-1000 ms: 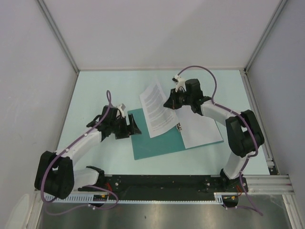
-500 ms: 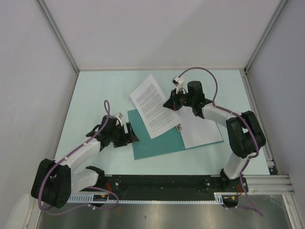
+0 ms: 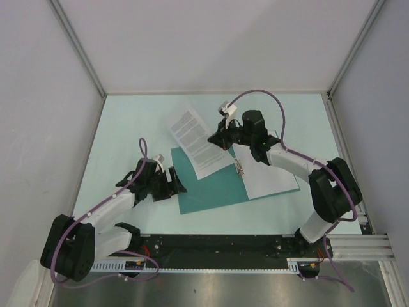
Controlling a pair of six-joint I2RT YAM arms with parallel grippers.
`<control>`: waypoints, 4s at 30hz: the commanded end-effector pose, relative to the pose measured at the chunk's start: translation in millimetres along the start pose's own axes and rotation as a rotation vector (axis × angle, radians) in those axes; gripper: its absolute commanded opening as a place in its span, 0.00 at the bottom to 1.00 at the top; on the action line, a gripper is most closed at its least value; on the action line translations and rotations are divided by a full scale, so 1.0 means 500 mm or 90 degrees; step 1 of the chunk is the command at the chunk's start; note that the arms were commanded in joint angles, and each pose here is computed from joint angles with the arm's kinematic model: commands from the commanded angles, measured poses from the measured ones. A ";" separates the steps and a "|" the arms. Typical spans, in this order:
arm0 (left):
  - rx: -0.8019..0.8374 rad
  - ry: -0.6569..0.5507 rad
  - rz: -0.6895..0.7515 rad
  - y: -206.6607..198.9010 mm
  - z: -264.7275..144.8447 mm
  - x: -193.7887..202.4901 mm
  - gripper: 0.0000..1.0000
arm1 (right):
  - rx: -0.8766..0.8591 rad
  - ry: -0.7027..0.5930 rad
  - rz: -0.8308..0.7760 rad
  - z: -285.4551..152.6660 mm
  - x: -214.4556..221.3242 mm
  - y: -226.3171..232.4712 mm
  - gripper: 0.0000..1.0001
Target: Put the files into the folder
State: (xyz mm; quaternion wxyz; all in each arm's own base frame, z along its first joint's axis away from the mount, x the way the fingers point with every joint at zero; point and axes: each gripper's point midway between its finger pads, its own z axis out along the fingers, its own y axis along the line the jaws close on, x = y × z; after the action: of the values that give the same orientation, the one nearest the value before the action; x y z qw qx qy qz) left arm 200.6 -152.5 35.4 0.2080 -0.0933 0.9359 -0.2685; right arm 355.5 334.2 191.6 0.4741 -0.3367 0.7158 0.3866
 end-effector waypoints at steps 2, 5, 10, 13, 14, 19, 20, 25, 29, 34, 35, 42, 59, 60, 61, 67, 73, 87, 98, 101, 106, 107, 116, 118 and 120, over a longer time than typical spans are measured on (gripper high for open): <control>0.014 -0.025 0.008 -0.018 0.000 -0.022 0.86 | -0.044 -0.015 -0.051 0.004 -0.014 0.029 0.00; 0.018 -0.020 0.001 -0.016 0.005 -0.017 0.86 | -0.068 -0.021 -0.032 0.006 -0.015 0.045 0.00; 0.021 -0.020 -0.003 -0.014 0.006 -0.011 0.87 | -0.094 -0.024 -0.008 0.009 0.000 0.059 0.00; 0.020 -0.021 -0.001 -0.014 0.004 -0.011 0.86 | -0.093 -0.023 0.035 0.012 0.011 0.056 0.00; 0.019 -0.019 -0.001 -0.013 0.003 -0.009 0.86 | -0.091 -0.023 0.047 0.013 0.014 0.051 0.00; 0.025 -0.017 0.000 -0.015 0.003 -0.007 0.86 | -0.096 -0.025 0.134 0.011 0.040 0.039 0.00; 0.027 -0.016 0.001 -0.016 0.003 -0.006 0.86 | -0.092 -0.020 0.148 0.009 0.054 0.036 0.00; 0.031 -0.011 -0.001 -0.015 0.005 -0.001 0.86 | -0.068 -0.020 0.205 0.003 0.084 0.014 0.00; 0.035 -0.007 -0.006 -0.014 0.008 0.006 0.87 | -0.043 0.001 0.240 0.000 0.131 0.004 0.00; 0.034 -0.006 -0.005 -0.012 0.007 0.007 0.86 | -0.033 0.011 0.278 -0.003 0.179 0.006 0.00; 0.036 -0.008 -0.005 -0.013 0.007 0.006 0.86 | -0.034 0.015 0.286 -0.003 0.188 0.010 0.00; 0.038 -0.002 -0.008 -0.012 0.008 0.012 0.86 | 0.032 0.041 0.311 -0.012 0.238 -0.013 0.04; 0.036 0.006 -0.021 -0.001 0.012 0.029 0.86 | 0.128 0.117 0.295 -0.037 0.284 -0.058 0.34; 0.036 0.006 -0.022 -0.001 0.012 0.029 0.86 | 0.129 0.116 0.291 -0.038 0.282 -0.059 0.35; 0.035 0.007 -0.023 0.000 0.013 0.030 0.86 | 0.132 0.115 0.289 -0.041 0.280 -0.060 0.36; 0.041 0.011 -0.026 -0.001 0.016 0.033 0.86 | 0.146 0.122 0.278 -0.051 0.277 -0.064 0.39; 0.042 0.016 -0.036 0.003 0.022 0.041 0.86 | 0.156 0.143 0.302 -0.048 0.296 -0.049 0.20; 0.047 0.015 -0.035 0.000 0.018 0.042 0.86 | 0.174 0.128 0.360 -0.028 0.303 -0.004 0.00; 0.043 0.014 -0.027 -0.001 0.015 0.038 0.86 | 0.195 0.154 0.349 -0.059 0.323 -0.015 0.21; 0.040 0.012 -0.027 0.001 0.015 0.037 0.86 | 0.198 0.163 0.344 -0.066 0.330 -0.015 0.20; 0.040 0.014 -0.028 0.000 0.016 0.037 0.86 | 0.206 0.170 0.351 -0.071 0.342 -0.012 0.13; 0.040 0.012 -0.028 0.000 0.016 0.035 0.86 | 0.205 0.171 0.353 -0.073 0.346 -0.008 0.11; 0.041 0.010 -0.029 -0.002 0.014 0.034 0.86 | 0.208 0.158 0.384 -0.071 0.363 0.020 0.00; 0.042 0.010 -0.031 -0.002 0.015 0.034 0.86 | 0.209 0.157 0.389 -0.068 0.365 0.027 0.00; 0.042 0.011 -0.031 -0.003 0.015 0.034 0.86 | 0.213 0.154 0.392 -0.067 0.368 0.033 0.00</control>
State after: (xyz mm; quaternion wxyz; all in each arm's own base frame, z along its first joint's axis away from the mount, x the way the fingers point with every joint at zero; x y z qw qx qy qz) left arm 201.3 -168.9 37.1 0.2201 -0.1004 0.9127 -0.3292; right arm 269.3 286.2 21.9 0.2787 -0.0804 0.8947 0.3396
